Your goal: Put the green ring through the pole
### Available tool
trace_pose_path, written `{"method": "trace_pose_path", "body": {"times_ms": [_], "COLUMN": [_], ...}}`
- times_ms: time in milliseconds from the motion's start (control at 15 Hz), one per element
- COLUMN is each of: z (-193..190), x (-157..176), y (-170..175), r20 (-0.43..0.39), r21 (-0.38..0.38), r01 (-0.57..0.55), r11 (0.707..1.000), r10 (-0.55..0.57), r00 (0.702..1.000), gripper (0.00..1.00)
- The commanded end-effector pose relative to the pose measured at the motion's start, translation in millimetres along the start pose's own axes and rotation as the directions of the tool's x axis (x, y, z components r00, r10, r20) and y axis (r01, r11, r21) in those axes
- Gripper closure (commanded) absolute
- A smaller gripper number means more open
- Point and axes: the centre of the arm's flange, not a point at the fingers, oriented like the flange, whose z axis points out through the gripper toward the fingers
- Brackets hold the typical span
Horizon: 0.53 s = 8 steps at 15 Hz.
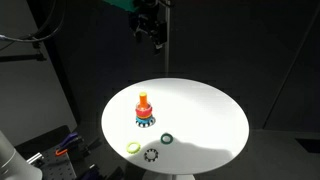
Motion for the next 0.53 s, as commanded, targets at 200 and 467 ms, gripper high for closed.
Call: {"method": "trace_pose_path", "body": {"times_ms": [200, 467], "z": [-1, 2], "x": [0, 12], "y": [0, 4], "r20": [-0.003, 0.013], "r21": [0.000, -0.015], "r01": [0.001, -0.020], "r11": [1.000, 1.000], "r10": [-0.001, 0.020], "r00": [1.000, 1.000], "gripper": [0.00, 0.00]}}
